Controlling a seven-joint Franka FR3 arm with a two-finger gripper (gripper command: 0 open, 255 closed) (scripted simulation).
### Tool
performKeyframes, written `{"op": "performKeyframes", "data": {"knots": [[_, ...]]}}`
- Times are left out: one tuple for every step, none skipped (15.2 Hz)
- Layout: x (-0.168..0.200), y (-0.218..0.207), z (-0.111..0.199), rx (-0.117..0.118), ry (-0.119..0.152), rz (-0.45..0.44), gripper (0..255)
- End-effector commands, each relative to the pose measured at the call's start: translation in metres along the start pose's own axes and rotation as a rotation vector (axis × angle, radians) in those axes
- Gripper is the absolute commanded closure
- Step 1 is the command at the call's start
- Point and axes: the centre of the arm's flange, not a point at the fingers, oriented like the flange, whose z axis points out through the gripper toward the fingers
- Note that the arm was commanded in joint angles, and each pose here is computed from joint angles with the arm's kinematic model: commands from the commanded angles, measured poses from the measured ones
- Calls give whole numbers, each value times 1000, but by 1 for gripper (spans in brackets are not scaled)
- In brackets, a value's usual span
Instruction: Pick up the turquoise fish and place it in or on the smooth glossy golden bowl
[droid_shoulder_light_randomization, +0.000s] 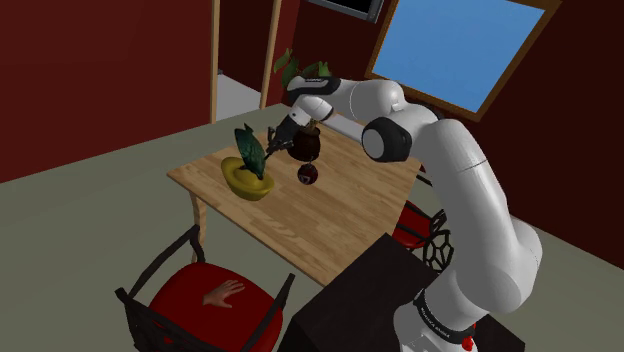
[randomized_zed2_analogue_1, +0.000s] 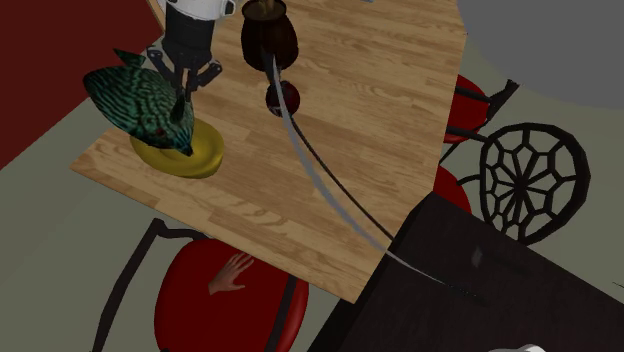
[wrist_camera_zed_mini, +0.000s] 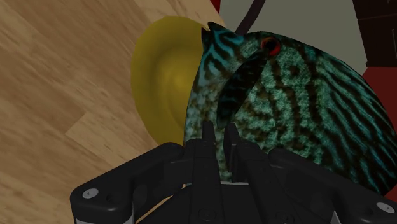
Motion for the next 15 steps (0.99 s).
{"op": "performKeyframes", "data": {"knots": [[2, 4, 8, 1, 2, -1, 255], [3, 7, 13, 1, 2, -1, 255], [3, 9, 17, 1, 2, -1, 255], [4, 12, 22, 1, 2, -1, 255], [4, 15, 26, 1, 2, -1, 255], [5, 17, 31, 1, 2, -1, 255], [5, 20, 35, 1, 2, -1, 255], [6, 24, 42, 1, 2, -1, 255], [6, 24, 42, 1, 2, -1, 255], [6, 24, 42, 1, 2, -1, 255], [6, 24, 42, 1, 2, -1, 255], [6, 24, 42, 1, 2, -1, 255], [6, 24, 42, 1, 2, -1, 255], [6, 24, 42, 1, 2, -1, 255], [6, 24, 42, 1, 2, -1, 255]]}}
